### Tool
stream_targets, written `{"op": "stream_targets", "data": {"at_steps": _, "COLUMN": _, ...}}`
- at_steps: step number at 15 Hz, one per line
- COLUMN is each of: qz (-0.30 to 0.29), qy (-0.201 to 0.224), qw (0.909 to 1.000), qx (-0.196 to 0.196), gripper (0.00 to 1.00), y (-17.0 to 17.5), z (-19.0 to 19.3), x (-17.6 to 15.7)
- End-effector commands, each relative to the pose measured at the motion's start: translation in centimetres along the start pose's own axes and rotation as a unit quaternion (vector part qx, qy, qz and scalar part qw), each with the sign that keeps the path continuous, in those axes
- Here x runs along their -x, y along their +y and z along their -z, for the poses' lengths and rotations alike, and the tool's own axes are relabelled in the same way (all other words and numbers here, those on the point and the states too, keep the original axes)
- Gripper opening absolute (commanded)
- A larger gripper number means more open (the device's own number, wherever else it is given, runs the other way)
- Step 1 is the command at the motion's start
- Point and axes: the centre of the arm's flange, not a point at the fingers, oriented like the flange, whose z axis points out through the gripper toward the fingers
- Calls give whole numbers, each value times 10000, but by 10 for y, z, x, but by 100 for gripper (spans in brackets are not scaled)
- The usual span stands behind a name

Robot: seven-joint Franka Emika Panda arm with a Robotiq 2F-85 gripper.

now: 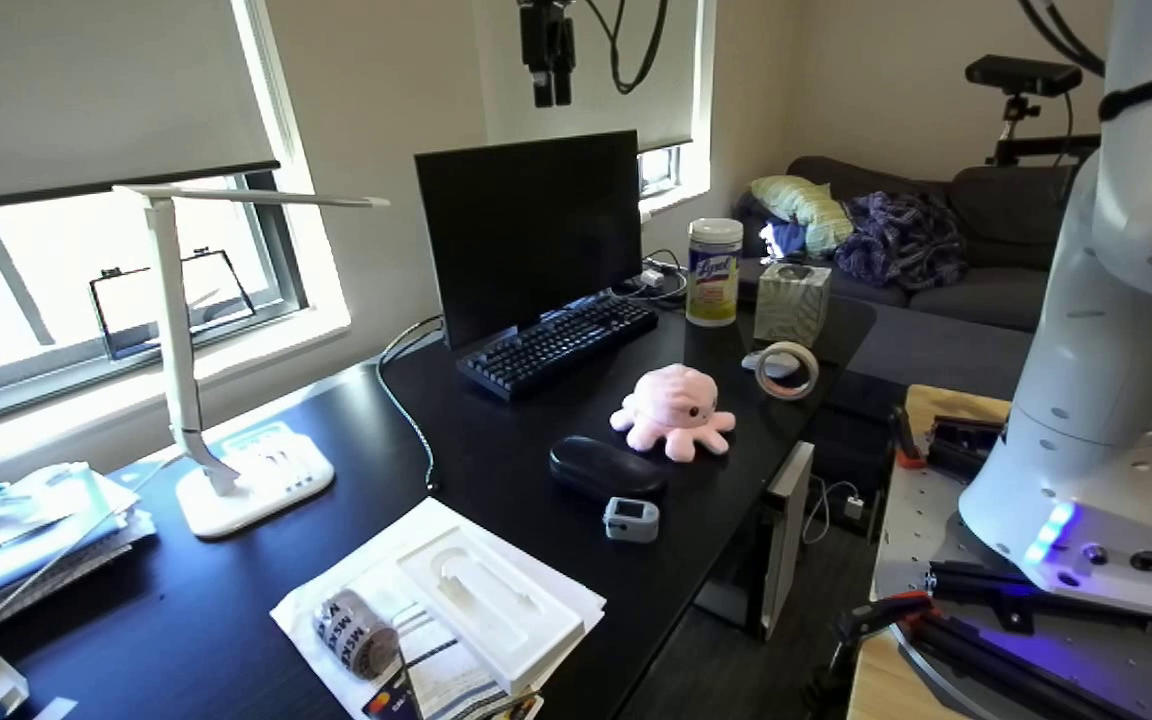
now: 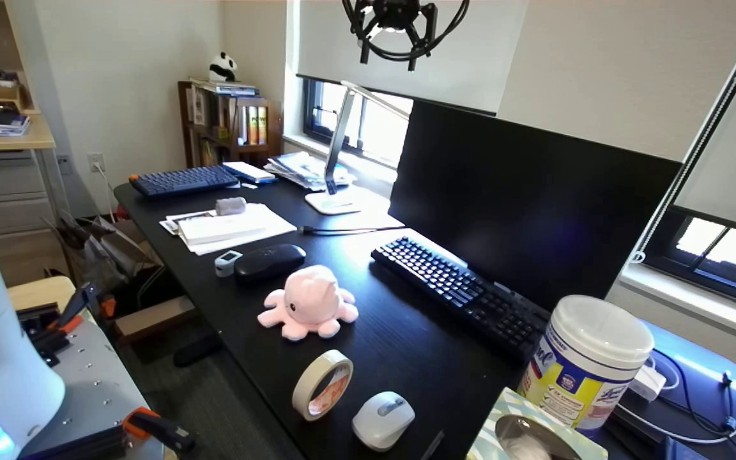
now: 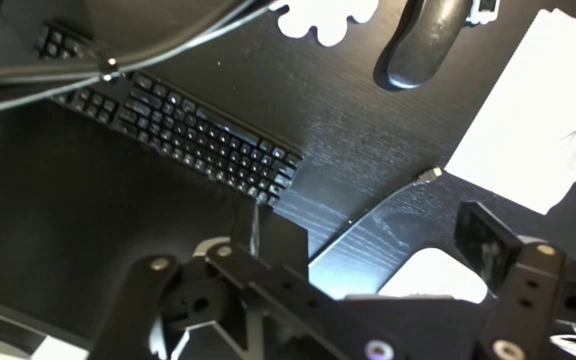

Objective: Push the desk lamp downwards

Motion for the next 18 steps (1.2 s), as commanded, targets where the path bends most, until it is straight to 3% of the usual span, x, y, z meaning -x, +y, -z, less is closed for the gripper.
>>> {"op": "stream_targets", "data": {"at_steps": 1, "qz": 988, "qy": 125, "qw": 9950, "qx": 55, "gripper": 100, "y": -18, "z": 15, "x": -91}}
{"op": "stream_targets", "data": {"at_steps": 6, "qz": 2236, "qy": 300, "qw": 9740, "qx": 225, "gripper": 100, "y": -85, "z": 12, "x": -163}}
{"op": "stream_targets", "data": {"at_steps": 7, "qz": 1760, "qy": 324, "qw": 9837, "qx": 154, "gripper": 100, "y": -89, "z": -12, "x": -110}}
{"op": "stream_targets", "data": {"at_steps": 10, "qz": 2039, "qy": 345, "qw": 9782, "qx": 183, "gripper": 100, "y": -102, "z": -16, "x": -128}}
{"op": "stream_targets", "data": {"at_steps": 11, "qz": 2262, "qy": 387, "qw": 9732, "qx": 158, "gripper": 100, "y": -96, "z": -19, "x": -128}}
{"op": "stream_targets", "data": {"at_steps": 14, "qz": 2624, "qy": 713, "qw": 9618, "qx": 322, "gripper": 100, "y": -101, "z": -31, "x": -168}}
{"op": "stream_targets", "data": {"at_steps": 18, "qz": 3317, "qy": 1002, "qw": 9369, "qx": 455, "gripper": 100, "y": -117, "z": -49, "x": -206}}
